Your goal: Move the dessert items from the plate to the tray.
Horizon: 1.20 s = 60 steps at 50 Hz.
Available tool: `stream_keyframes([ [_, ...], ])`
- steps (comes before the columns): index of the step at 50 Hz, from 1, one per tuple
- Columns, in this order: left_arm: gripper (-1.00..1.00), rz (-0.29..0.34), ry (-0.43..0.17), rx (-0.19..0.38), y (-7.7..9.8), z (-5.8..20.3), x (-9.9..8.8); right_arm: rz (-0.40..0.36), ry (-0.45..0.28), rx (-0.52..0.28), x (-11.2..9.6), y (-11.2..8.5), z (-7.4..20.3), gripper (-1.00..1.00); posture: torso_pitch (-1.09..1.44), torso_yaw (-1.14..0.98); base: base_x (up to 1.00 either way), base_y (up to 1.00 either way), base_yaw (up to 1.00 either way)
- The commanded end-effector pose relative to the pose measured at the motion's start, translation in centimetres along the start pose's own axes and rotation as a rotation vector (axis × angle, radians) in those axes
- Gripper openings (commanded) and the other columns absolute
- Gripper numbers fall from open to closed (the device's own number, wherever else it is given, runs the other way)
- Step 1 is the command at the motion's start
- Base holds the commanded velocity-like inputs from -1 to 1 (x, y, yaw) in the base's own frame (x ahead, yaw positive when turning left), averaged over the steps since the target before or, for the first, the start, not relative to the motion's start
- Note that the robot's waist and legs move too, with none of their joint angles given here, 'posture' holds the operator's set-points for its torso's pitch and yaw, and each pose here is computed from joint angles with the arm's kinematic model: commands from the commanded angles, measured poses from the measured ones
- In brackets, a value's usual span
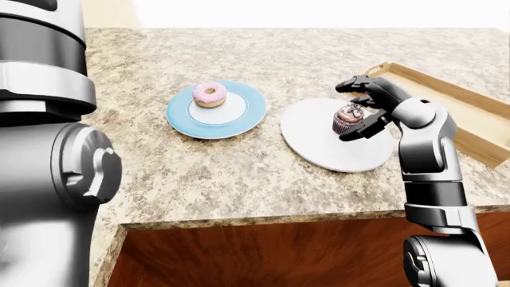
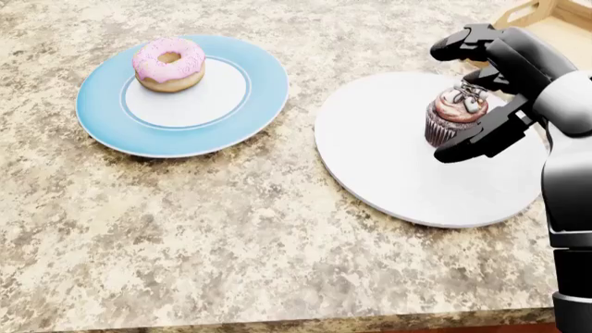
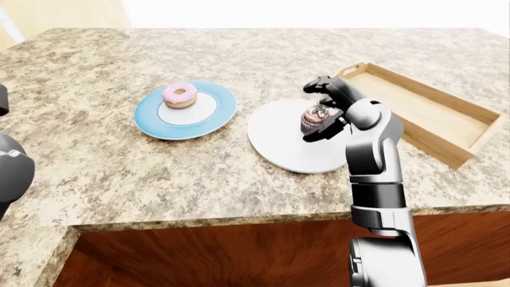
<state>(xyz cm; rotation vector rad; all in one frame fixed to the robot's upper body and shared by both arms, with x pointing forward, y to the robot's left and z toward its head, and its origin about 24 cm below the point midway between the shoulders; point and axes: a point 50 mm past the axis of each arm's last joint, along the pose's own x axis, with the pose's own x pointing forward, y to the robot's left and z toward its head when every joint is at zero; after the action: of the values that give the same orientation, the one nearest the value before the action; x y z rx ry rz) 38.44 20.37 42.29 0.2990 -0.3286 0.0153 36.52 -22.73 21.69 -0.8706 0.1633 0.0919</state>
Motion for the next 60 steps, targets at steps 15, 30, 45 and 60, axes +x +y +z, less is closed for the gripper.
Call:
stream_keyframes([
  [15, 1.00, 0.037, -0.110, 0.009, 0.7, 3.5, -0.6, -0.065, -0.066, -0.047, -0.8, -1.5, 1.6, 0.17, 0.00, 0.00, 0.00, 0.00, 0.00],
  [30, 1.00, 0.056, -0.122, 0.004, 1.5, 3.8, -0.9, -0.059, -0.069, -0.068, -1.1, -1.2, 1.7, -0.33, 0.00, 0.00, 0.00, 0.00, 0.00],
  [45, 1.00, 0.062, -0.121, 0.003, 1.6, 3.8, -0.9, -0.119, -0.114, -0.025, -1.4, -2.5, 3.1, -1.00, 0.00, 0.00, 0.00, 0.00, 0.00],
  [60, 1.00, -0.004, -0.080, 0.001, -0.8, 1.6, 0.3, -0.222, -0.280, 0.476, -2.9, -6.0, 6.7, -1.00, 0.00, 0.00, 0.00, 0.00, 0.00],
])
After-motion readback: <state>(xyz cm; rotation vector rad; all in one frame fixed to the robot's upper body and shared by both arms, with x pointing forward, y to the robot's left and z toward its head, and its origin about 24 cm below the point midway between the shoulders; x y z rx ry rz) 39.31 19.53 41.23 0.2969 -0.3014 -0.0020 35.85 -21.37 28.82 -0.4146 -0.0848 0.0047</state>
